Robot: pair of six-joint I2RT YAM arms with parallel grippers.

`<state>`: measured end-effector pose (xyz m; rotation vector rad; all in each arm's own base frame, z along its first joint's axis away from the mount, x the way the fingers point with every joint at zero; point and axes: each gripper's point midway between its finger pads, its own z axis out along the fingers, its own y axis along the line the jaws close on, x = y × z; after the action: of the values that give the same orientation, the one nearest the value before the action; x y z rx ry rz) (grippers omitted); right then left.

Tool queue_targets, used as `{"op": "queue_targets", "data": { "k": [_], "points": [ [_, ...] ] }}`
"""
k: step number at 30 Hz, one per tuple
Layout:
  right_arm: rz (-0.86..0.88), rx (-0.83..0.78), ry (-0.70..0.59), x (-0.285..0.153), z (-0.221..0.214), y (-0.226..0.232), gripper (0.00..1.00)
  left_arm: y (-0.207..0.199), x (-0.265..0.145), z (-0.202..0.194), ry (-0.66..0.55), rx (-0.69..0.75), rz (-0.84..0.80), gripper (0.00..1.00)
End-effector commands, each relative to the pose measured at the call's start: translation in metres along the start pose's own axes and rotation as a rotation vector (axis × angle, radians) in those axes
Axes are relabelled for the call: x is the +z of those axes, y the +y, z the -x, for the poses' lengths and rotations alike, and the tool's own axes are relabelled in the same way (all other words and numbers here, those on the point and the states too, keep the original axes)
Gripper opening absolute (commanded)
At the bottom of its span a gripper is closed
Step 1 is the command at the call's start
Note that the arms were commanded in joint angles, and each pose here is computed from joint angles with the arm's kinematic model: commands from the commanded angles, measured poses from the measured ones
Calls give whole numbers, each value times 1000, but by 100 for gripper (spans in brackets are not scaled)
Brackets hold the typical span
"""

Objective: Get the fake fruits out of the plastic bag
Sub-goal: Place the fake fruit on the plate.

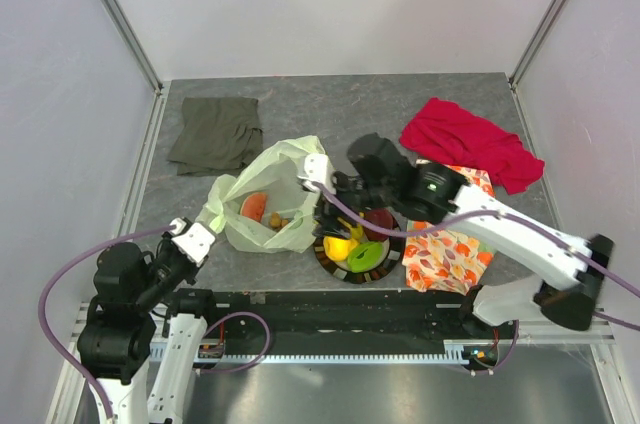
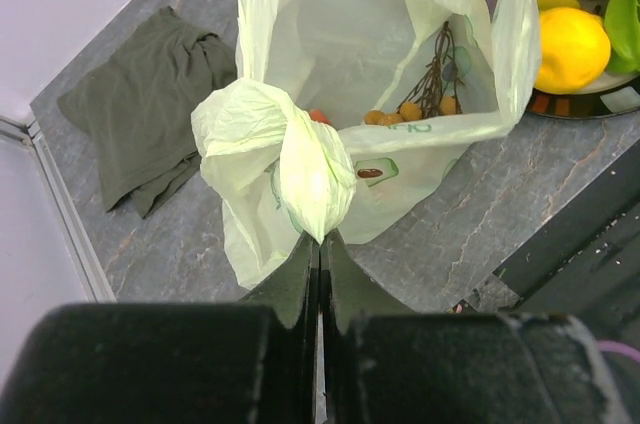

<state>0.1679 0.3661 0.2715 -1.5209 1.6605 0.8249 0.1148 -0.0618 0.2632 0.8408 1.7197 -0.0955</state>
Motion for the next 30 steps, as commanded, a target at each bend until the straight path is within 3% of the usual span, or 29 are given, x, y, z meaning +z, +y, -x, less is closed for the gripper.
{"op": "queue_targets", "data": {
  "k": [1, 6, 10, 19, 30],
  "points": [
    [4, 6, 130, -39, -64, 19, 35, 13, -1, 14, -45, -8, 64, 2],
    [-61, 86, 205, -40, -120, -8, 33, 21, -1, 16, -40, -25, 99, 2],
    [-79, 130, 229, -22, -140, -24, 31, 24, 1, 12, -22, -41, 115, 2],
    [-160, 176, 179, -4, -148, -62, 32, 31, 3, 6, 25, -67, 139, 2],
    [-279, 199, 137, 6, -159, -157, 34, 27, 9, -1, 63, -90, 98, 2]
  ]
}}
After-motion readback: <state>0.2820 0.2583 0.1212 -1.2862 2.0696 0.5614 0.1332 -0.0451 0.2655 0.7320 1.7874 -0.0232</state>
